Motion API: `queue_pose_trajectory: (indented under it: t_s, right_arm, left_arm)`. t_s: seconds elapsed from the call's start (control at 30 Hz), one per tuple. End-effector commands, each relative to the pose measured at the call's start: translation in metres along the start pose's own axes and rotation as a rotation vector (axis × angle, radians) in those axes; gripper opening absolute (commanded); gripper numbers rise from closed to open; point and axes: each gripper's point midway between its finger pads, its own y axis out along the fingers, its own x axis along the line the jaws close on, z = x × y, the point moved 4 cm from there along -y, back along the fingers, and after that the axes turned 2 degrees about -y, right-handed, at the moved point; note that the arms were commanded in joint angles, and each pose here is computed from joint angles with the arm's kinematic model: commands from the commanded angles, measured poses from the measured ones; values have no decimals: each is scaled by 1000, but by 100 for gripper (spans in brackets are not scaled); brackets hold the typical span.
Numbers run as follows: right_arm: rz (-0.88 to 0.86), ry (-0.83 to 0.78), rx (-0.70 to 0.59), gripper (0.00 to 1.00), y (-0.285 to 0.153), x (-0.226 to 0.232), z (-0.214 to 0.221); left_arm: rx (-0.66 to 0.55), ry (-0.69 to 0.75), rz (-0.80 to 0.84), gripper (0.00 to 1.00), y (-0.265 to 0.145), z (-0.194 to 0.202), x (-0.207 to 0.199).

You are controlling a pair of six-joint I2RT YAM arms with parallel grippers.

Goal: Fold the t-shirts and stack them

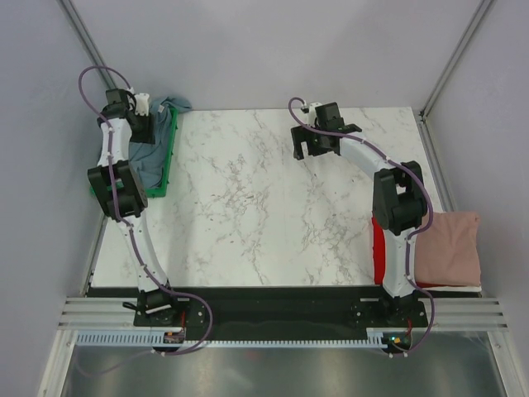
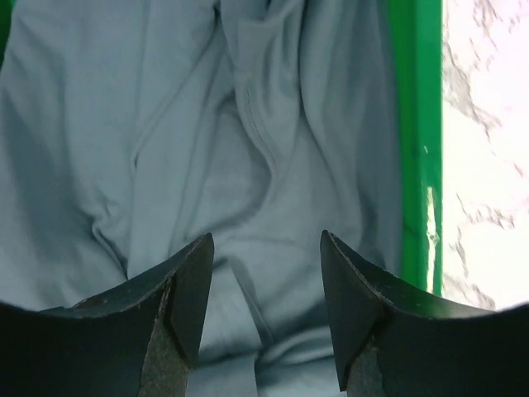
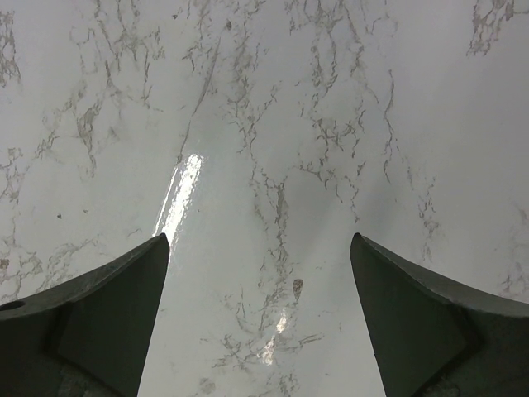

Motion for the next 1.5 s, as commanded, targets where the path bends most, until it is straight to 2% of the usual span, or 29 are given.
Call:
queue_pose_trajectory:
  t_s: [0.0,0.13,0.37,0.73,0.83,0.9,0.97,1.13,1.23,1.27,1.37,1.4,1.47]
  right_arm:
    - [-11,-33,-15,98,0,2,-3]
    - [4,-58,-15,98,1,-2,-4]
    - [58,-129,-30,98,-12,-10,-13]
    - [60,-142,5,98,-8,-5,-2]
    - [58,-144,18,98,-7,-3,3]
    - [57,-147,18,98,-6,-1,4]
    - [54,-151,21,98,-5,1,5]
    - [49,-162,10,98,-5,2,2]
    - [70,-186,-28,98,-9,-1,-10]
    - [86,-189,-54,98,-10,-2,-17]
    - [167,-184,-120,98,-16,-12,-38]
    - [189,-172,-135,98,-17,-14,-42]
    - [135,-182,-159,98,-17,-9,-49]
  left_arm:
    - [-125,-2,-43,63,10,-33,13]
    - [-158,-6,-35,63,42,-36,14]
    - [-246,15,-84,61,70,-56,13]
    - [-305,40,-68,49,88,-71,-10]
    - [-314,34,-112,35,85,-75,-4]
    - [-318,27,-147,19,81,-77,2]
    - [-335,21,-169,3,72,-84,5]
    - [-384,17,-198,2,40,-104,13]
    - [-434,10,-184,2,1,-123,10]
    - [-473,8,-181,2,-29,-137,7]
    - [-535,10,-135,2,-74,-154,-3]
    - [-581,7,-122,2,-108,-164,-8]
    - [-623,13,-106,2,-138,-172,-15]
